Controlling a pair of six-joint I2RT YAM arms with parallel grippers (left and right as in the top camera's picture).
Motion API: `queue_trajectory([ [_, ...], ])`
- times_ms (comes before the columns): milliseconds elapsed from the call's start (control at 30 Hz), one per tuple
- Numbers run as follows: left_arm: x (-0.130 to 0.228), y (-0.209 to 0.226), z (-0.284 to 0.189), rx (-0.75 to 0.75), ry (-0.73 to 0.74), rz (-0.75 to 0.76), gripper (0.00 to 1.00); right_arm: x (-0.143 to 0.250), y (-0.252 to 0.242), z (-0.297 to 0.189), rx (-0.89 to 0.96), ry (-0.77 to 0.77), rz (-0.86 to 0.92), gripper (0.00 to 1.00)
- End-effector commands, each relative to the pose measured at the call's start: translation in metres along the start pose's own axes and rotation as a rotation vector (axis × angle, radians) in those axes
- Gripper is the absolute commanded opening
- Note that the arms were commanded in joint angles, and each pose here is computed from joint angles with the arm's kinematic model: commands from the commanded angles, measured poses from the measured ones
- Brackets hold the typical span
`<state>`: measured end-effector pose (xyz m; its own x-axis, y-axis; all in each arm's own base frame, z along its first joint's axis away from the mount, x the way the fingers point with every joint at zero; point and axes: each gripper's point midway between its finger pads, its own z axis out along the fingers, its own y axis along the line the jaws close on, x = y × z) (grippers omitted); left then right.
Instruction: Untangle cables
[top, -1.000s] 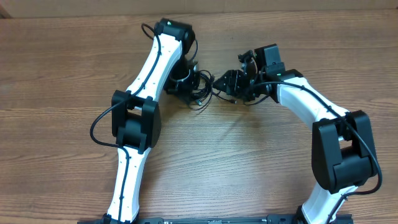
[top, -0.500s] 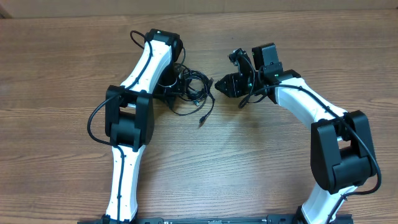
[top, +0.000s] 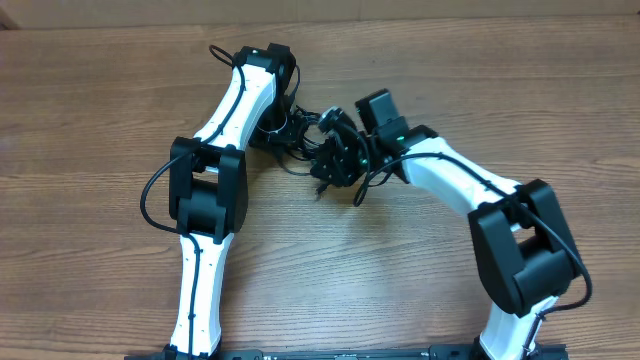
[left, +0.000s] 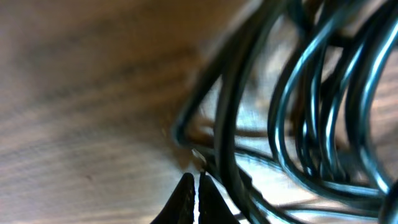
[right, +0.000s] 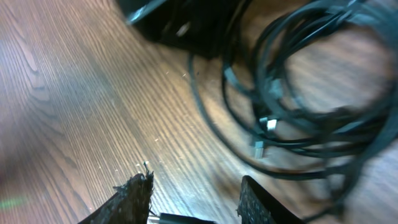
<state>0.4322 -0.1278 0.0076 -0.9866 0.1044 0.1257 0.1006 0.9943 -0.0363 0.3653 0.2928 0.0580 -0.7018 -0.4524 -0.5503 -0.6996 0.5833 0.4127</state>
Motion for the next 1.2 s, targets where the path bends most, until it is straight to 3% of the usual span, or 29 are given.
queue_trajectory([
  [0,-0.013,0.025,-0.007,-0.1,-0.069,-0.07,0.04,0.003,0.002,0.012,-0.013,0.011,0.113,0.46],
  [100,-0.029,0.045,-0.011,-0.168,-0.14,-0.119,0.04,0.004,0.018,0.017,-0.075,0.019,0.12,0.46],
  [267,-0.049,0.066,-0.015,-0.164,-0.205,-0.049,0.09,-0.013,0.024,0.0,-0.037,0.065,0.108,0.47],
  [467,-0.05,0.058,-0.013,-0.018,-0.196,0.065,0.07,-0.028,0.004,-0.026,0.139,0.129,-0.058,0.72],
  [600,-0.049,0.055,-0.013,0.007,-0.193,0.079,0.07,-0.036,0.001,-0.027,0.152,0.114,-0.17,0.65],
  [800,-0.049,0.042,-0.013,0.065,-0.196,0.157,0.07,-0.031,-0.013,-0.004,0.147,0.125,-0.227,0.62],
  [1167,-0.047,0.041,-0.013,0.071,-0.19,0.157,0.08,-0.052,-0.04,0.028,0.176,0.012,-0.275,0.62],
])
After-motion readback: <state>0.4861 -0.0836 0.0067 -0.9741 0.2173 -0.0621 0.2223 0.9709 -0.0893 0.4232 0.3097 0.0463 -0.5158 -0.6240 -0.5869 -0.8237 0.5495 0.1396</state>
